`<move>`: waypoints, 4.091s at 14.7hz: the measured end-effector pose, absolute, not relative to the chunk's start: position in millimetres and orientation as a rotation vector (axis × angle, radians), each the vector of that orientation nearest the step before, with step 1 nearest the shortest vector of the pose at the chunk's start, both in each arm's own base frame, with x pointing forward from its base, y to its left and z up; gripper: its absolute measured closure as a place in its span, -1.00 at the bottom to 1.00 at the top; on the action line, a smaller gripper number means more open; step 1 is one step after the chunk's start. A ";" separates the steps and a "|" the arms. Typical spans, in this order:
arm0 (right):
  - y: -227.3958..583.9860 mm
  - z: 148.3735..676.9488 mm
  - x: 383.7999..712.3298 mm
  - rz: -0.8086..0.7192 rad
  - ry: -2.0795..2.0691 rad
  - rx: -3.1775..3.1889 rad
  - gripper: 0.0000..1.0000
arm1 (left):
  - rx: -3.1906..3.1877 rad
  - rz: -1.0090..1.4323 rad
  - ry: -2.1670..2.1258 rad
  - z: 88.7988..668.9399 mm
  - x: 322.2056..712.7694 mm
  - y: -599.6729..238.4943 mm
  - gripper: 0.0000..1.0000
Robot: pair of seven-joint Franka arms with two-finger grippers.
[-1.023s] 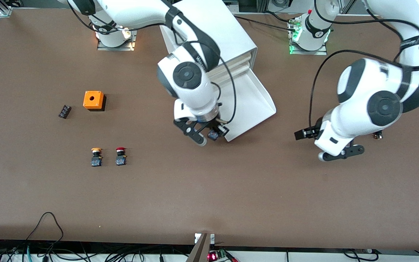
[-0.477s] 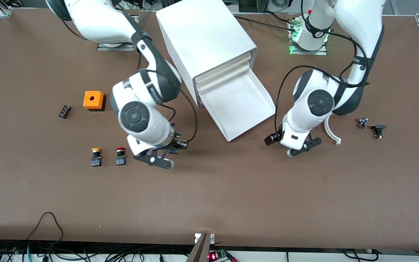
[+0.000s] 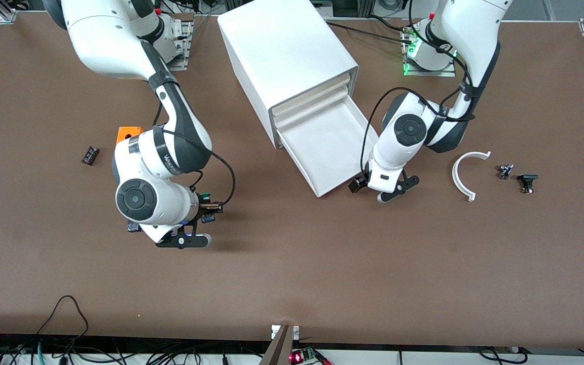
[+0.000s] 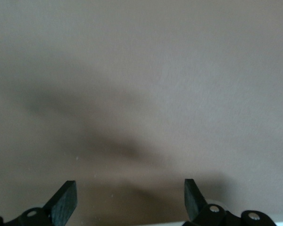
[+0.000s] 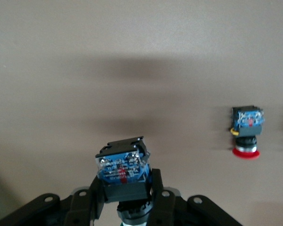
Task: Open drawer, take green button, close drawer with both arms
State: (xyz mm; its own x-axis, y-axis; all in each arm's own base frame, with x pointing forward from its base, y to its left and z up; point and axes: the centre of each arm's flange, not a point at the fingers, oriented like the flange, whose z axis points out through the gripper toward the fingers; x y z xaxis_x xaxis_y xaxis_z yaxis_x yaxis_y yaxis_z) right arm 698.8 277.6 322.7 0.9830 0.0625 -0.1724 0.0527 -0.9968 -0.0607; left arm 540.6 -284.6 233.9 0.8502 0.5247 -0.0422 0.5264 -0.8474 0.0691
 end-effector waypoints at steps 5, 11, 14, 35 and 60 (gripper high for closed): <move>253.5 273.3 699.7 0.249 -0.165 -3.071 0.17 | 2.984 -0.068 0.777 223.2 511.9 -315.6 -1.00; 232.7 224.2 684.8 0.193 -0.170 -3.082 0.17 | 3.017 -0.163 0.637 211.9 457.0 -367.6 -1.00; 225.6 205.8 673.2 0.200 -0.157 -3.088 0.17 | 3.010 -0.212 0.655 215.0 431.3 -395.1 -1.00; 108.0 375.3 670.8 -0.067 0.062 -3.098 -0.99 | 3.020 -0.271 0.653 252.3 404.3 -423.7 -1.00; 42.3 602.5 540.8 -0.007 0.010 -3.132 -0.99 | 3.103 -0.045 -0.343 561.6 570.5 -40.1 -1.00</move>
